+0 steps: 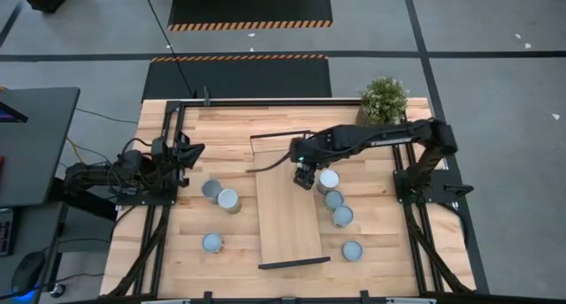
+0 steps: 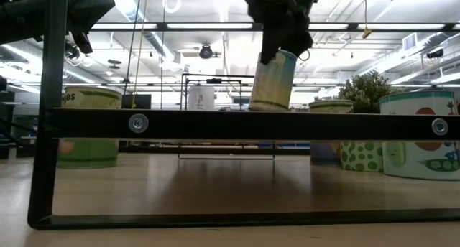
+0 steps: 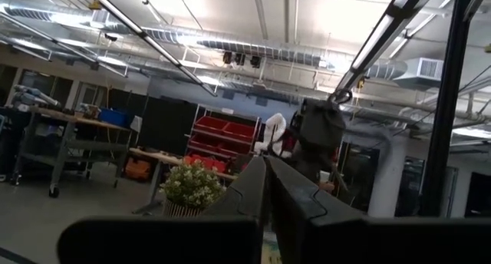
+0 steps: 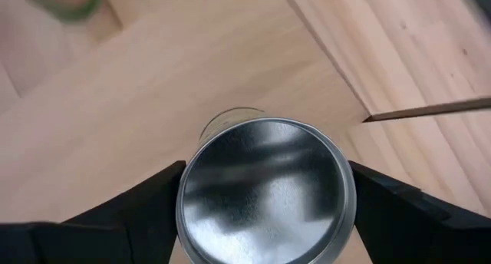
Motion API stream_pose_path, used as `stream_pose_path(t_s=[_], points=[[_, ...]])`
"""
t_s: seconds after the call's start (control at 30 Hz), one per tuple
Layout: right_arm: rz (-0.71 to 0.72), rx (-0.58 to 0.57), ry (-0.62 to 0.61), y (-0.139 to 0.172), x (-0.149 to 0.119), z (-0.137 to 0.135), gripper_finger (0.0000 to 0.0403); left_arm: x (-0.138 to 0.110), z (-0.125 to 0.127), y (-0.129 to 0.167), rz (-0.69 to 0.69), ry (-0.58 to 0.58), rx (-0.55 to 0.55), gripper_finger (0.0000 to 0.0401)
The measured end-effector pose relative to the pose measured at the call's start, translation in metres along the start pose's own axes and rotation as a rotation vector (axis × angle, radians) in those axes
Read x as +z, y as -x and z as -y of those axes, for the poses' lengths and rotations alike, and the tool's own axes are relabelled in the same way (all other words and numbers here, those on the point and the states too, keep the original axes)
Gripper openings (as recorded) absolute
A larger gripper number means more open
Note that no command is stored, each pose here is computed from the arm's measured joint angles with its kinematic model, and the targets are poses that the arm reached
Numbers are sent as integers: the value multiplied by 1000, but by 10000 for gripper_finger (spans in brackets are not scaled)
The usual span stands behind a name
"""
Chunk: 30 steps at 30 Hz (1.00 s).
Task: Pick and place cans onto a shelf
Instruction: Put the canned carrots on the shelf
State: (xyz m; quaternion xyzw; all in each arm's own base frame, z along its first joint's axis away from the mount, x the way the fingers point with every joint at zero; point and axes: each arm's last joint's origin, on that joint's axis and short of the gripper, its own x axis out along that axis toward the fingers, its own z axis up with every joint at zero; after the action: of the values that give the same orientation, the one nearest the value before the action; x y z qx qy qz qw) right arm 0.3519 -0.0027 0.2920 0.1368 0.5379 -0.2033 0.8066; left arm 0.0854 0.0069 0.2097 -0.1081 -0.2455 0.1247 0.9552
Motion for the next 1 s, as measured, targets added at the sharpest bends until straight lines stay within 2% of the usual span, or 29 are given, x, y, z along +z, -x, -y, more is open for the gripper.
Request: stream_pose_path(t_s=[0.3,0.47,0.73,1.0], points=[[-116,-139,-39,-26,31,-5,329,-1,0,0,-9,-24,1,23],[-172,-118,-22,-39,35,-3,333,-1,0,0,-10,-24,1,23],[-152,-91,-9,-45,40,-2,377,-1,0,0,-9,-19,1,23],[-81,-108,-1,-34,46,-6,379,-1,0,0,-11,-20,1,23]])
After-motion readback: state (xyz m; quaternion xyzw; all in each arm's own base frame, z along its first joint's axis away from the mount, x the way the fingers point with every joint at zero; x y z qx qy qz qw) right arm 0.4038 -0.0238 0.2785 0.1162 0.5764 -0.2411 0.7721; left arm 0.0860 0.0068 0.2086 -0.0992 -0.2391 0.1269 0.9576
